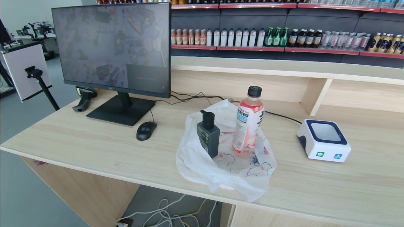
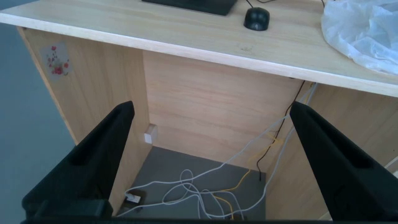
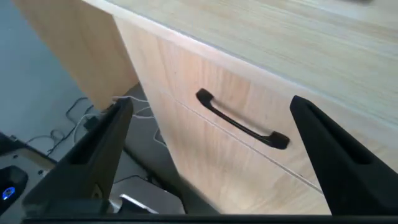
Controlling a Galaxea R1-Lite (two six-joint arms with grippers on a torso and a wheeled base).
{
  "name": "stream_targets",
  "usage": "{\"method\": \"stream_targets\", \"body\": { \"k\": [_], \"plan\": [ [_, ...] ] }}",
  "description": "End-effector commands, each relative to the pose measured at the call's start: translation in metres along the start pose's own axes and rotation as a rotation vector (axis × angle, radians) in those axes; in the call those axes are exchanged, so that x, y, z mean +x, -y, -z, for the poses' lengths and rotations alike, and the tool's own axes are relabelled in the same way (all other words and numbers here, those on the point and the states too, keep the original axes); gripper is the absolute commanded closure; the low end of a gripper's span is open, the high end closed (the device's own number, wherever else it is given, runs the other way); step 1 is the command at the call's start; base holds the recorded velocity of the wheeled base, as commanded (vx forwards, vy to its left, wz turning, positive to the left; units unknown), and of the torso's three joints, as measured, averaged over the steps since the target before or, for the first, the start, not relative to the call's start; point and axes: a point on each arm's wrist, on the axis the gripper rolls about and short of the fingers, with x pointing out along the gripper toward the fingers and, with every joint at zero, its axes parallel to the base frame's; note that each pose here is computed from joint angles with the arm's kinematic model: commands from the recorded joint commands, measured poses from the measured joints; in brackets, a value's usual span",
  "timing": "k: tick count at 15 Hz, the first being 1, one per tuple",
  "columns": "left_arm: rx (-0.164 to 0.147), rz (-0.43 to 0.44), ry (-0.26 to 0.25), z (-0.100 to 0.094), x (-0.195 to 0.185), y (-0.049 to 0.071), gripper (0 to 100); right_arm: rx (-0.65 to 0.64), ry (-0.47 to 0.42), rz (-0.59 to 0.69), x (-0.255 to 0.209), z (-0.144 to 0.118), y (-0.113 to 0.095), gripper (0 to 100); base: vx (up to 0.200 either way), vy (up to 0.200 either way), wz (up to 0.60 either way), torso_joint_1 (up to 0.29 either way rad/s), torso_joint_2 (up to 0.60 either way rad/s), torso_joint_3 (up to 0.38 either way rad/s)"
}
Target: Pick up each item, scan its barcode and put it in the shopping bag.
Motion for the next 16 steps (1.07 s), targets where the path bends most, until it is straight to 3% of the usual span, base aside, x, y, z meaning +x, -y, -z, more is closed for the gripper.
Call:
{"method": "stream_targets", "body": {
  "k": [1,3,6,16],
  "plan": [
    [0.000,0.000,0.001,0.000,0.000,0.000,0,0.025,0.005,0.271,0.000,0.000,-0.002,0,0.000,0.000,0.00,0.000,0.00,0.000],
    [-0.001,0.000,0.001,0.000,0.000,0.000,0,0.027,0.068,0.355,-0.004,0.001,-0.005,0,0.000,0.000,0.00,0.000,0.00,0.000],
    [-0.001,0.000,0.001,0.000,0.000,0.000,0,-0.007,0.184,0.351,-0.012,0.005,-0.008,0,0.000,0.000,0.00,0.000,0.00,0.000],
    [-0.003,0.000,0.001,0.000,0.000,0.000,0,0.005,0.186,0.370,-0.013,0.005,-0.008,0,0.000,0.000,0.00,0.000,0.00,0.000]
  ]
}}
